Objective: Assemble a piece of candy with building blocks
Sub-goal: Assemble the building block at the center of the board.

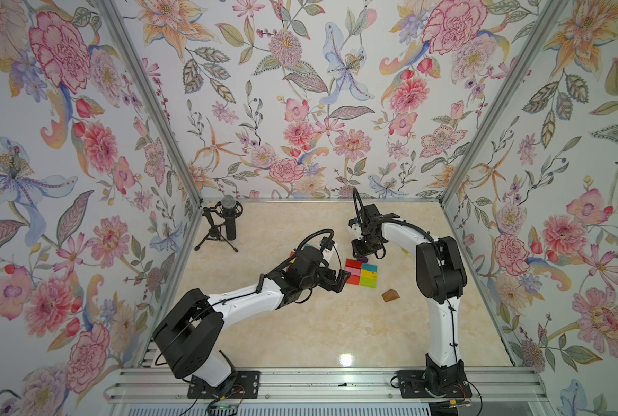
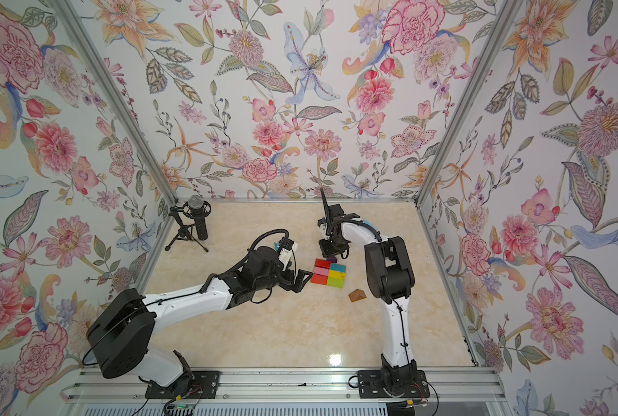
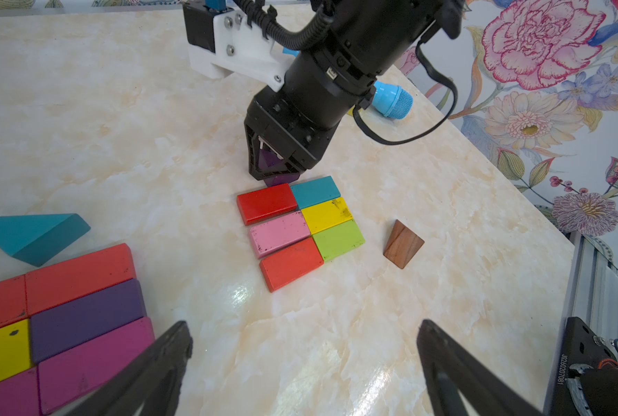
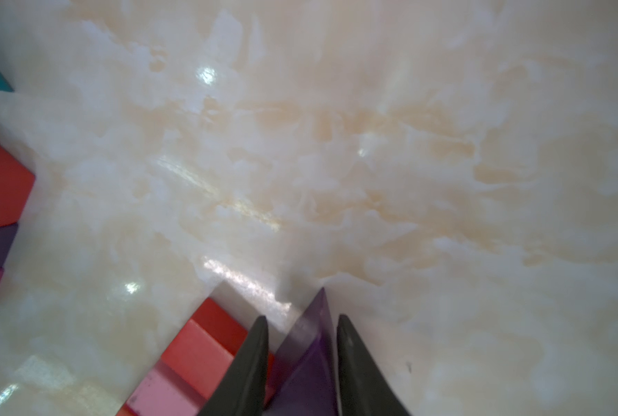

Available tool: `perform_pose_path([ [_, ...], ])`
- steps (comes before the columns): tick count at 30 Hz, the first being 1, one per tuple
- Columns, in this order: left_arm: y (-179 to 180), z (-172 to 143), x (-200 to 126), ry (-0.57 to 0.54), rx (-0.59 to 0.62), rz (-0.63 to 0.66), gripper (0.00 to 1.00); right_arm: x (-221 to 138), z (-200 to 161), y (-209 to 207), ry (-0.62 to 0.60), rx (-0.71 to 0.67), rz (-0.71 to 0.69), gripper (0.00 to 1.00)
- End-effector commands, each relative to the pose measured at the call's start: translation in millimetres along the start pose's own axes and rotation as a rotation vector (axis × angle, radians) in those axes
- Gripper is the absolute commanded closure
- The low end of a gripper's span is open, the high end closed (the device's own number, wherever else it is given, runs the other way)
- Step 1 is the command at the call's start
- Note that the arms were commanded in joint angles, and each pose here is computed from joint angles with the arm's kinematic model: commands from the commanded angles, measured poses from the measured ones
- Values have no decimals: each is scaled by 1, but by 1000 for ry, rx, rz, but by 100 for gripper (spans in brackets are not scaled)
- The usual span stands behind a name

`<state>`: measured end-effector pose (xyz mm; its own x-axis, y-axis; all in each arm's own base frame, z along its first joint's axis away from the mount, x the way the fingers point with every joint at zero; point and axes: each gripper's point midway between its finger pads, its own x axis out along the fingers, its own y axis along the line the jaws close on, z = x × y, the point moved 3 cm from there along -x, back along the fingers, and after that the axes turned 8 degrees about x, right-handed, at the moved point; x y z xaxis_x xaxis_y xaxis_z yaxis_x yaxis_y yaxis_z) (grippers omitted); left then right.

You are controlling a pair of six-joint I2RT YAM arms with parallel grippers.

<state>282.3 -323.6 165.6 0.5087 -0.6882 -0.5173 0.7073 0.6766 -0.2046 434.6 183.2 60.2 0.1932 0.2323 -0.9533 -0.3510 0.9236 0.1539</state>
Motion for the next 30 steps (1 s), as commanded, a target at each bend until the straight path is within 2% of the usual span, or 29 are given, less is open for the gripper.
perform_pose_path([
  [1, -4, -2, 2, -8, 1, -6, 1, -27, 10, 1, -42, -32, -27, 64],
  [6, -4, -4, 2, -10, -8, -10, 1, -25, 16, 4, -49, -17, 2, 60],
  [12, -1, -6, 0, -8, -8, 2, 1, -21, 17, 14, -40, -11, 83, 63],
  [30, 6, -4, -5, -18, -15, 26, 1, -22, 12, 17, -18, -15, 105, 67],
])
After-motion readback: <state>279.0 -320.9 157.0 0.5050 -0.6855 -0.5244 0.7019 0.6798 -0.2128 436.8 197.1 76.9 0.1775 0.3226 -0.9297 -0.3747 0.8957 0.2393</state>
